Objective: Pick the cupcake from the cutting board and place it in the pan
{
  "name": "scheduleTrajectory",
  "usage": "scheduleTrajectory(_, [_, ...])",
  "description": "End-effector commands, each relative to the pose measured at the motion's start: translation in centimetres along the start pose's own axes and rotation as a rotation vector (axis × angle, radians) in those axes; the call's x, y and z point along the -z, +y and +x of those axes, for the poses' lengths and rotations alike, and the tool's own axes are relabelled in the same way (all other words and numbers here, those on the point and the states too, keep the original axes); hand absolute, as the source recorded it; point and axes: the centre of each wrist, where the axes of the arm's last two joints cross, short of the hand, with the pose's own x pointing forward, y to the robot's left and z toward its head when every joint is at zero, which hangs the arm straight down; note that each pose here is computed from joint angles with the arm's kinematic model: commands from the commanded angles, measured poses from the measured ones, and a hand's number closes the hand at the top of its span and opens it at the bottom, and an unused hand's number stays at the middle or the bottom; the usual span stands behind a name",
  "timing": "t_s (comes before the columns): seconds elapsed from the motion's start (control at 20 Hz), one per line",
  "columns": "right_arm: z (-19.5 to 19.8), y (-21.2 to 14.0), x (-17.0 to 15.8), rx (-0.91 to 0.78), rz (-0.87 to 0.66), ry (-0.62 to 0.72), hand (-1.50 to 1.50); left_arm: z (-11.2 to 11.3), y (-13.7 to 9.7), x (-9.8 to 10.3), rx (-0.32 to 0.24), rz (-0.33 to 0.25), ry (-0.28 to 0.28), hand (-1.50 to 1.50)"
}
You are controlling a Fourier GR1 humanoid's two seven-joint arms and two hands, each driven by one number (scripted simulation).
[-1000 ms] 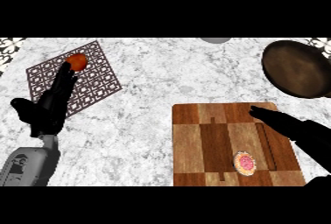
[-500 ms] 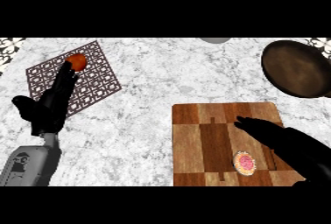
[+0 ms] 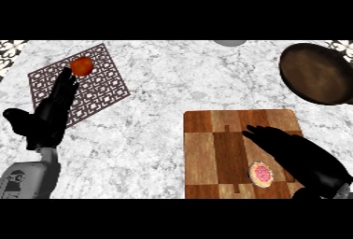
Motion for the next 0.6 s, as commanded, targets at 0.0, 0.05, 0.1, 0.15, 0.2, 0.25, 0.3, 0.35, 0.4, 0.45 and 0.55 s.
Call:
scheduleTrajectory(0.0, [0.7, -0.3, 1.8, -0.018, 0.02, 0.011, -1.5, -0.8, 0.5, 0.8, 0.003, -0.008, -0.008, 0.0])
scheduleTrajectory(0.05, [0.1, -0.6, 0.7, 0.002, 0.024, 0.0, -1.5, 0.4, -0.2, 0.9, -0.007, 0.009, -0.006, 0.0])
scheduleTrajectory(0.1, [0.4, 0.2, 0.6, -0.01, 0.032, 0.024, -1.5, -0.5, -0.5, 1.0, 0.001, 0.0, -0.003, 0.0])
scheduleTrajectory(0.15, [0.6, 1.1, 1.5, -0.01, 0.042, 0.019, -1.5, -0.3, 1.4, 0.1, -0.001, -0.016, -0.004, 0.0])
scheduleTrajectory(0.2, [0.4, 2.1, 1.6, -0.001, 0.037, -0.009, -1.5, 0.1, 1.4, 1.7, 0.006, 0.002, -0.021, 0.0])
scheduleTrajectory(0.25, [-0.3, 0.6, 1.0, -0.009, 0.027, 0.0, -1.5, 0.3, -0.6, 1.6, -0.017, -0.001, 0.005, 0.0])
scheduleTrajectory(0.3, [-0.1, 1.6, 1.6, -0.034, 0.053, 0.013, -1.5, -1.2, 0.6, 1.9, -0.007, -0.015, 0.001, 0.0])
scheduleTrajectory(0.35, [0.4, 0.3, 2.7, -0.052, 0.058, 0.03, -1.5, -0.4, -1.9, -0.3, -0.015, -0.007, 0.001, 0.0])
scheduleTrajectory(0.4, [0.1, 0.9, 0.4, -0.048, 0.058, 0.02, -1.5, 0.4, -0.7, 0.8, 0.009, -0.008, 0.007, 0.0])
scheduleTrajectory(0.45, [-2.5, 0.0, 2.3, -0.045, 0.063, 0.053, -1.5, -0.1, 1.3, -0.3, -0.017, -0.015, -0.001, 0.0])
scheduleTrajectory(0.55, [0.0, 2.2, 3.4, -0.078, 0.077, 0.044, -1.5, -0.1, -1.0, 0.5, -0.005, 0.003, -0.001, 0.0])
